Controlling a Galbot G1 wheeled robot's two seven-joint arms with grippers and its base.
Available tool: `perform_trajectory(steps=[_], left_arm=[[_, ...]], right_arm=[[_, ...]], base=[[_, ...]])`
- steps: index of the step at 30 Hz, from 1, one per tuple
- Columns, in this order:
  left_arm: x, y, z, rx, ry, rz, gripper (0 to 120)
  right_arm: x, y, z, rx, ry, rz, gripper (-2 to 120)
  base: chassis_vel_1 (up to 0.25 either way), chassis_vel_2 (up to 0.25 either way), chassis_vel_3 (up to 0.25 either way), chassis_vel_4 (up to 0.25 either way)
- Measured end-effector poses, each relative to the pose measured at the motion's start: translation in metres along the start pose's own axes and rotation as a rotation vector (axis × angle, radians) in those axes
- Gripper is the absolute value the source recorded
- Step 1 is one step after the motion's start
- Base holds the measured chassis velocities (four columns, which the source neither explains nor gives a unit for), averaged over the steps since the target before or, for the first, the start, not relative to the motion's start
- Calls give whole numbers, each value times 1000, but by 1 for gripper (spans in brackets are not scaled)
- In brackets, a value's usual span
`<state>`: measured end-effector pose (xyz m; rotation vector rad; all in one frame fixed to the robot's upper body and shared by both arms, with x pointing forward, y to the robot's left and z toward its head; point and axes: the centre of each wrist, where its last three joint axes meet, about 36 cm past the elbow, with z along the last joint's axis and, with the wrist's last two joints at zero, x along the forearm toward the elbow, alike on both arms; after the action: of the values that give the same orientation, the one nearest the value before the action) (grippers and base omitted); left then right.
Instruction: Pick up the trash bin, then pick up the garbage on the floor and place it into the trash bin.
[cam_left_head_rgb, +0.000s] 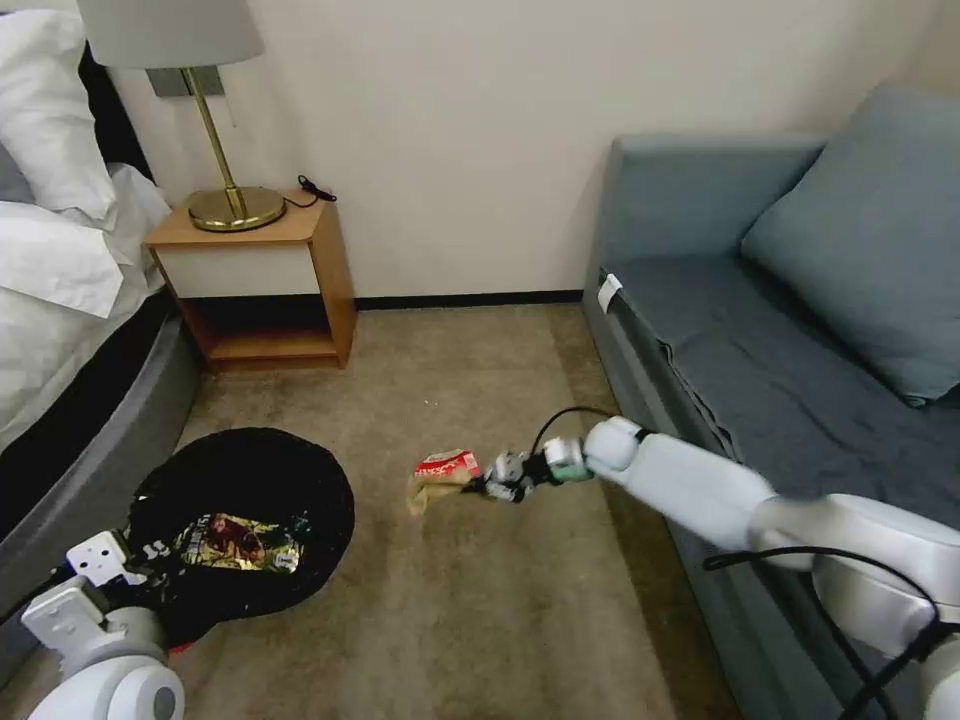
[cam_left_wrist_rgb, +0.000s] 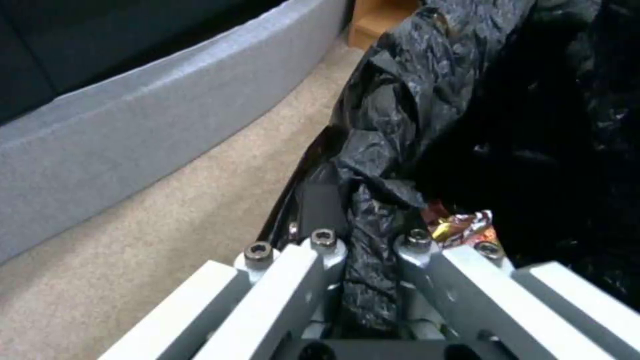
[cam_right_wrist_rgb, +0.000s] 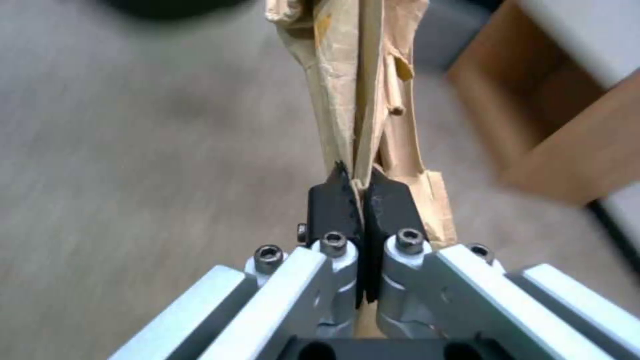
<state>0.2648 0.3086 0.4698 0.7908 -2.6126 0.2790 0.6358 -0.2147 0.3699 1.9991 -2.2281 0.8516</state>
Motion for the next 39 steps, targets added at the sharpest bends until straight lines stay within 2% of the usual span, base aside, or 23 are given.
perform_trajectory(steps=[4,5,9,16,19,20,24,33,39], left_arm=[[0,-3,1,-10,0,4,3],[0,-3,1,-10,0,4,3],[2,-7,0,-17,-5,11,3],[4,-9,0,-23,-9,17,3],[6,-11,-1,-26,-12,22,3],[6,-11,-1,-26,-12,22,3],[9,-13,-3,-29,-21,28,3],[11,-12,-5,-30,-25,26,3],[11,-11,-5,-29,-25,23,3]], right_arm=[[-15,10,-61,-30,-159,58,0],[-15,10,-61,-30,-159,58,0],[-36,28,-108,-70,-273,76,0],[-66,58,-143,-163,-359,89,0],[-100,85,-164,-238,-407,76,0],[-100,85,-164,-238,-407,76,0],[-151,114,-178,-276,-425,17,0],[-178,134,-167,-267,-375,-15,0],[-183,140,-154,-215,-324,14,0]], base=[[0,0,0,0],[0,0,0,0],[0,0,0,0],[0,0,0,0],[0,0,0,0],[0,0,0,0],[0,0,0,0],[0,0,0,0],[0,0,0,0]])
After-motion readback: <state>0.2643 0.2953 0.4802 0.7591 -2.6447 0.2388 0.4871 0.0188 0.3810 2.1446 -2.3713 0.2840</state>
